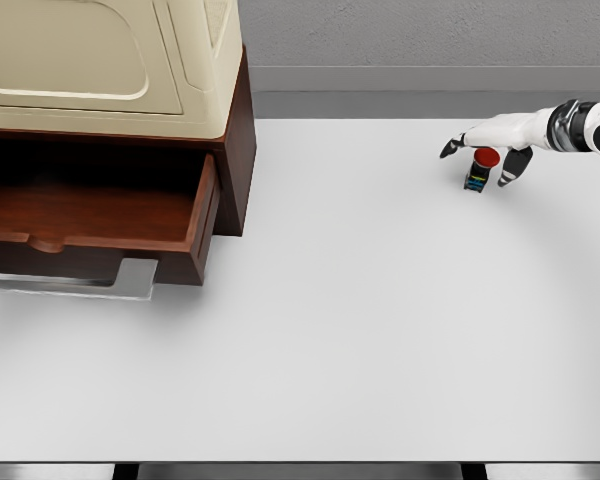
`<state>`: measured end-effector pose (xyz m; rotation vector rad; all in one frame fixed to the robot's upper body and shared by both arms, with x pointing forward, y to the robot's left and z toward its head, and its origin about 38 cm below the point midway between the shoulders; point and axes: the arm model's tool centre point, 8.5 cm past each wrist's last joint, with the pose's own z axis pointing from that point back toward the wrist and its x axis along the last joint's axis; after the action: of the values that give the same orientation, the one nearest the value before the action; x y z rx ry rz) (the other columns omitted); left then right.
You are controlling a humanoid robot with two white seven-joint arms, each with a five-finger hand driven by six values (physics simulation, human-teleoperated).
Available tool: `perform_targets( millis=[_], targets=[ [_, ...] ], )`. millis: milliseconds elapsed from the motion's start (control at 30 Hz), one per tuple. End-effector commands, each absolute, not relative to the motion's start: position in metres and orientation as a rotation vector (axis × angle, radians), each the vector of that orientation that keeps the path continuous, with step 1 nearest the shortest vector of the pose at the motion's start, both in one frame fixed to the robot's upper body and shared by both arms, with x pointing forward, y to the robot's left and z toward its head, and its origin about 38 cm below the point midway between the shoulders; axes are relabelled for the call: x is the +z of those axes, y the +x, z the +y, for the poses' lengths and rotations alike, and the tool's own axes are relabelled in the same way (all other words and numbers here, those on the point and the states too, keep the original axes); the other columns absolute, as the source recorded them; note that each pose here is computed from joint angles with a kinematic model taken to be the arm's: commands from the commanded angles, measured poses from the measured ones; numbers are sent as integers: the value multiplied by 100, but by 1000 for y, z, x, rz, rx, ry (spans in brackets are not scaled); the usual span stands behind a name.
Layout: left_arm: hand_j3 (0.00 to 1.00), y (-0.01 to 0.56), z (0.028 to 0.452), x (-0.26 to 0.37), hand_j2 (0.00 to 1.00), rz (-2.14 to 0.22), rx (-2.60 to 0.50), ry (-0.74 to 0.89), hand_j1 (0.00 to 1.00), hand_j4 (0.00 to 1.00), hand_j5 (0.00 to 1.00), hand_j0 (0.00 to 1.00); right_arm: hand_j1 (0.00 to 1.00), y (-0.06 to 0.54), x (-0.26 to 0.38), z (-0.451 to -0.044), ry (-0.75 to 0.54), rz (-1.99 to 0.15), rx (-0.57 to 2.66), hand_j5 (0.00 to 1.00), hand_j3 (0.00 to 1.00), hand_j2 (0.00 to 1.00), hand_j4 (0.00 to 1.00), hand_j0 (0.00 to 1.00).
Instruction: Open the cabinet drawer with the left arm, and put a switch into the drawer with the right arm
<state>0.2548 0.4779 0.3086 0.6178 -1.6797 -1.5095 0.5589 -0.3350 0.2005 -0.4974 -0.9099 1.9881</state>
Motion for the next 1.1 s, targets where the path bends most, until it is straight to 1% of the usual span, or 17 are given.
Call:
perform_targets(
  millis=[0, 133, 200, 233, 267, 300, 600, 633, 667, 733, 833, 933, 1000, 1067],
  targets=[
    [100, 251, 491, 327, 100, -1731, -1368, 637, 100, 100, 100, 100, 87, 559, 201, -336, -497, -914, 1980, 87, 87, 87, 87, 87],
    [100, 243, 495, 337, 100, -1768, -1334, 677, 100, 100, 100, 100, 87, 559, 200, -335, -496, -908, 1985, 87, 87, 87, 87, 87],
    [100, 239, 497, 342, 100, -1780, -1324, 707, 100, 100, 100, 100, 85, 559, 199, -335, -496, -904, 1989, 85, 85, 85, 85, 85],
    [100, 237, 499, 343, 100, -1785, -1311, 716, 100, 100, 100, 100, 77, 559, 200, -335, -496, -907, 1986, 77, 77, 77, 77, 77],
    [100, 236, 499, 342, 100, -1787, -1310, 715, 100, 100, 100, 100, 72, 559, 199, -334, -495, -908, 1987, 72, 72, 72, 72, 72],
    [100, 237, 498, 340, 100, -1784, -1313, 707, 100, 100, 100, 100, 71, 559, 199, -335, -494, -906, 1987, 71, 71, 71, 71, 71],
    [100, 242, 494, 343, 100, -1801, -1321, 704, 100, 100, 100, 100, 72, 558, 196, -337, -492, -892, 1984, 72, 72, 72, 72, 72],
    [100, 243, 494, 346, 100, -1811, -1320, 711, 100, 100, 100, 100, 71, 558, 196, -337, -491, -894, 1983, 71, 71, 71, 71, 71],
    [100, 243, 494, 347, 100, -1813, -1320, 713, 100, 100, 100, 100, 67, 558, 196, -337, -491, -894, 1983, 67, 67, 67, 67, 67],
    [100, 243, 494, 347, 100, -1815, -1318, 714, 100, 100, 100, 100, 62, 558, 196, -337, -491, -894, 1983, 62, 62, 62, 62, 62],
    [100, 243, 493, 346, 100, -1811, -1323, 711, 100, 100, 100, 100, 62, 558, 196, -337, -491, -894, 1983, 62, 62, 62, 62, 62],
    [100, 262, 474, 339, 100, -1854, -1353, 633, 100, 100, 100, 100, 58, 558, 196, -337, -491, -894, 1983, 58, 58, 58, 58, 58],
    [100, 277, 457, 333, 100, -1877, -1388, 568, 100, 100, 100, 100, 51, 558, 197, -337, -492, -895, 1982, 51, 51, 51, 51, 51],
    [100, 280, 454, 333, 100, -1889, -1392, 561, 100, 100, 100, 100, 50, 558, 197, -337, -491, -899, 1983, 50, 50, 50, 50, 50]
  ],
)
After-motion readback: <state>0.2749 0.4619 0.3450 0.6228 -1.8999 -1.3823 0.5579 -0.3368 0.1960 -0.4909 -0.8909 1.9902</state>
